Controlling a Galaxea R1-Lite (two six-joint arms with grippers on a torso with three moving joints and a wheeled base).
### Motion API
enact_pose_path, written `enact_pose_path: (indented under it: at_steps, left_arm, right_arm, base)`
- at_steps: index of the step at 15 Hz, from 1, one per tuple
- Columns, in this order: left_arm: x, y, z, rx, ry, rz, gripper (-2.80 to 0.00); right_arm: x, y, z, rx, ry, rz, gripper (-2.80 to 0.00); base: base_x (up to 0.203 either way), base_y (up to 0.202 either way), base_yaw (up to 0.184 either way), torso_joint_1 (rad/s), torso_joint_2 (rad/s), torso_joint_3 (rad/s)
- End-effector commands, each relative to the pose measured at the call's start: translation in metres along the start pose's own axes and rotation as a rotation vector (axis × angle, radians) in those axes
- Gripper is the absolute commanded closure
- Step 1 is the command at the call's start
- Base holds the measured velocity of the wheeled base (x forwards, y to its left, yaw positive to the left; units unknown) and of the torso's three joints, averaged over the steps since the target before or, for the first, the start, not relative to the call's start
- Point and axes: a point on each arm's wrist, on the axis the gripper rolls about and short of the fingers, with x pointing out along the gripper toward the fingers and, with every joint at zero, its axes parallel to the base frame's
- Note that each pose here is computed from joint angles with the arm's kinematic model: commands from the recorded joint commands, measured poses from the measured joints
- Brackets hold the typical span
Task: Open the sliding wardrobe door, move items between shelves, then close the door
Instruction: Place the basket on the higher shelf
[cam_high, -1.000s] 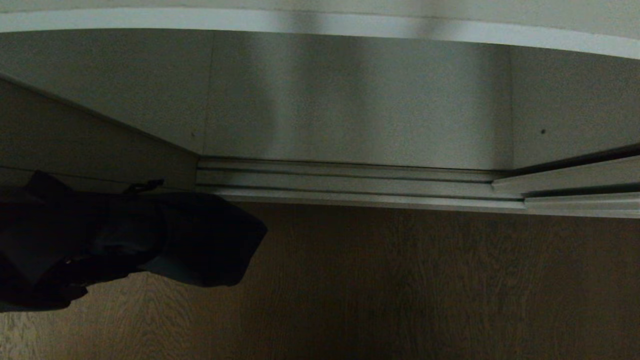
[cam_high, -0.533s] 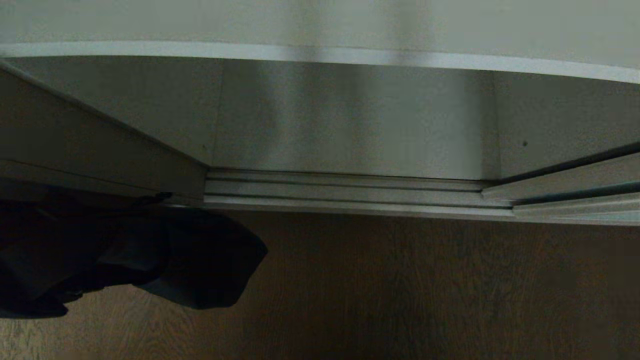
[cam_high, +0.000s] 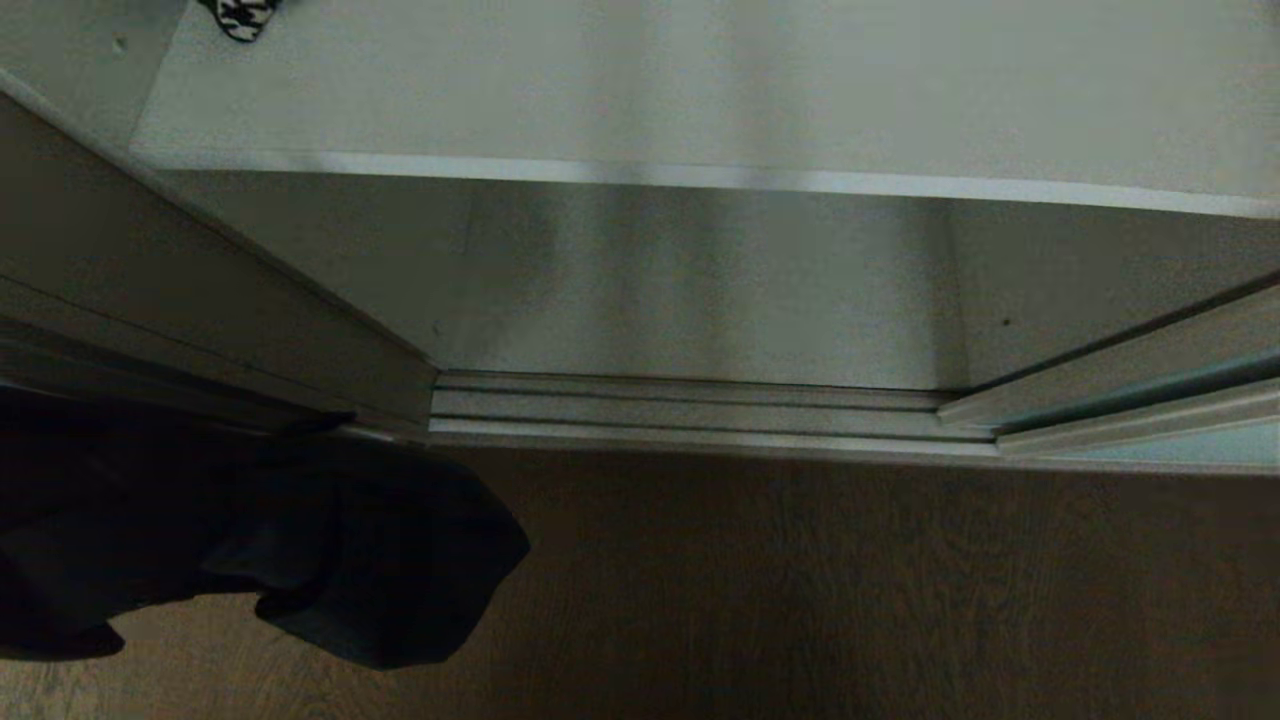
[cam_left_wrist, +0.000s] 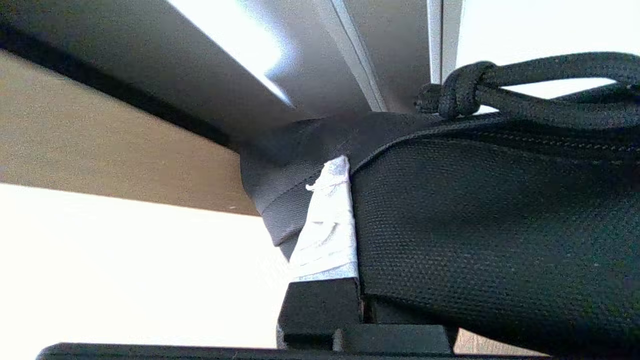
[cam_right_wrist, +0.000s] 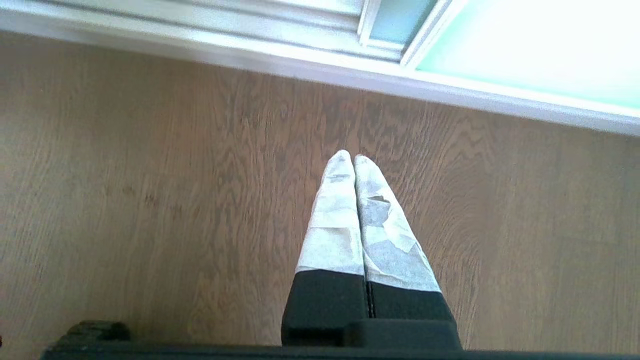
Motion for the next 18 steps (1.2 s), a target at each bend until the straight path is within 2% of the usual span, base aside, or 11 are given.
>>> enact_pose_path:
  at_steps: [1,18]
  left_arm:
    - [-0.0003,0.0004,0.0014,-0.002,-0.008,-0.001,0.00]
    - [-0.0017,0.0013,0.0039,-0.010,-0.023,-0.006,0.00]
  right_arm:
    - [-0.0001,0.0000,-0.0002,-0.001,-0.002,0.001,0.00]
    - [-0.0001,0.0000,0.0000,-0.001,-0.002,0.001,0.00]
  base:
    - [0.000,0.000,0.000,0.007,0.01,0.203]
    - [0.000,0.000,0.000,0.002,0.00,0.203]
